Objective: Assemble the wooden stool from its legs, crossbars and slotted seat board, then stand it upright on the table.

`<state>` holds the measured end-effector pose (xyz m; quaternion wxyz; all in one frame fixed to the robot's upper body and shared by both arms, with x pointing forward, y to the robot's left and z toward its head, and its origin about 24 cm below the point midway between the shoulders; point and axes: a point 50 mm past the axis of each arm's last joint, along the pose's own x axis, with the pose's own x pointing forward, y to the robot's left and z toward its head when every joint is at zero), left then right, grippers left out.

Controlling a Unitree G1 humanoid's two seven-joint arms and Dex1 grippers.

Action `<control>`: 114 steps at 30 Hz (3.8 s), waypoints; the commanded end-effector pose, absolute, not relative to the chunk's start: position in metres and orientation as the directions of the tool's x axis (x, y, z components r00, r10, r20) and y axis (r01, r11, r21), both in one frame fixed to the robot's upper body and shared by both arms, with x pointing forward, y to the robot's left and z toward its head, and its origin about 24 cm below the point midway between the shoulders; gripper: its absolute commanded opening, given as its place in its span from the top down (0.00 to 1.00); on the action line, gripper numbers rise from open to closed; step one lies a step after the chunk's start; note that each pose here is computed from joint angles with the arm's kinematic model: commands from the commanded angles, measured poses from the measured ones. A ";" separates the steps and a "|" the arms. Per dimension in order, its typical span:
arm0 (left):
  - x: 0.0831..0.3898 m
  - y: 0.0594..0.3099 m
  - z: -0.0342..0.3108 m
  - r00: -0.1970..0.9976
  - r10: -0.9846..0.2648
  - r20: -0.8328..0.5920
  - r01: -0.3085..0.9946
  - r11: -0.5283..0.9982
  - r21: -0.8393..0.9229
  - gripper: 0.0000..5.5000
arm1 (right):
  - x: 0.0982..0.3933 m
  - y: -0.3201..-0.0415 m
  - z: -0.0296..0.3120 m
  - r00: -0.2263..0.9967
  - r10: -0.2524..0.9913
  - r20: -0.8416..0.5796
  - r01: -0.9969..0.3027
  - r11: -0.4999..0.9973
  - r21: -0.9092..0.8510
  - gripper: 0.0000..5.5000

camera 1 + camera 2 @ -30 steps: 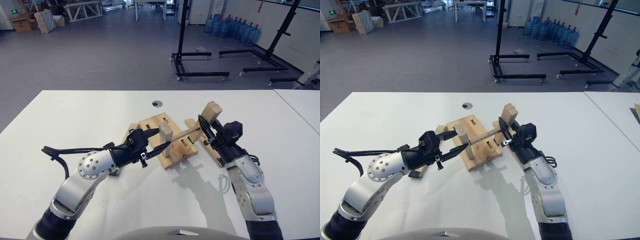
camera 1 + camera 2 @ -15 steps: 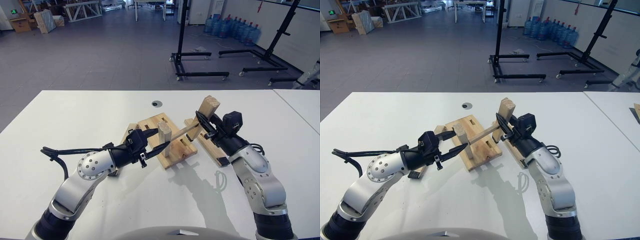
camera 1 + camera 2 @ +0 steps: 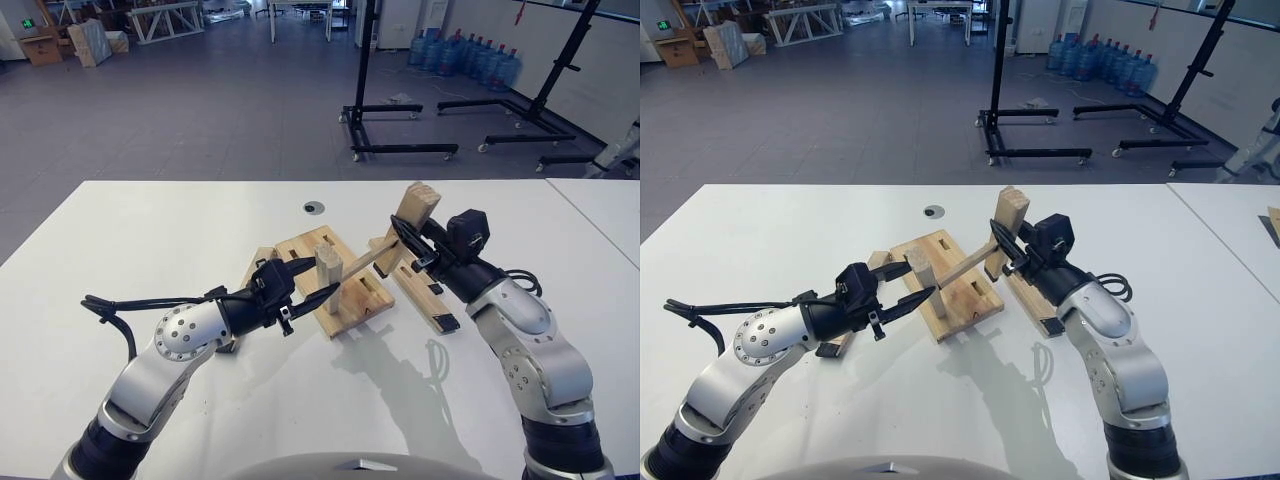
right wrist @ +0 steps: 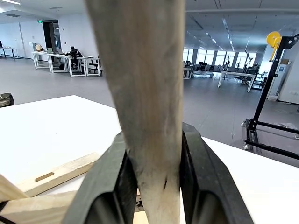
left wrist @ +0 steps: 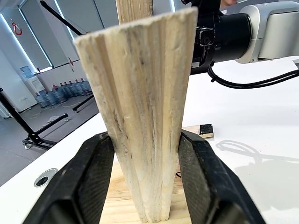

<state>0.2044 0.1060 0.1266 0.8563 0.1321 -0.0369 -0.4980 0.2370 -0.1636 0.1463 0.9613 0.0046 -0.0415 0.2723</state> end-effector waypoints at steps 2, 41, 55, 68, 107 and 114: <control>0.199 0.109 0.093 0.477 -0.839 -0.262 0.878 0.439 0.191 0.64 | 0.226 -0.139 0.131 0.729 0.684 -0.031 -0.666 0.719 0.197 0.82; 0.201 0.110 0.090 0.500 -0.822 -0.272 0.864 0.454 0.216 0.64 | 0.249 -0.161 0.179 0.636 0.716 -0.289 -0.682 0.696 0.223 0.82; 0.202 0.109 0.089 0.491 -0.827 -0.275 0.869 0.443 0.220 0.64 | 0.254 -0.156 0.174 0.620 0.738 -0.266 -0.697 0.674 0.245 0.82; 0.202 0.109 0.089 0.486 -0.828 -0.279 0.872 0.437 0.222 0.64 | 0.254 -0.147 0.165 0.609 0.764 -0.214 -0.685 0.642 0.344 0.82; 0.212 0.108 0.091 0.483 -0.833 -0.271 0.870 0.421 0.257 0.64 | 0.240 -0.162 0.061 0.424 0.578 -0.697 -0.804 0.594 0.003 0.82; 0.220 0.111 0.101 0.495 -0.831 -0.252 0.858 0.422 0.294 0.64 | 0.224 -0.153 0.044 0.455 0.627 -0.632 -0.515 0.764 0.387 0.82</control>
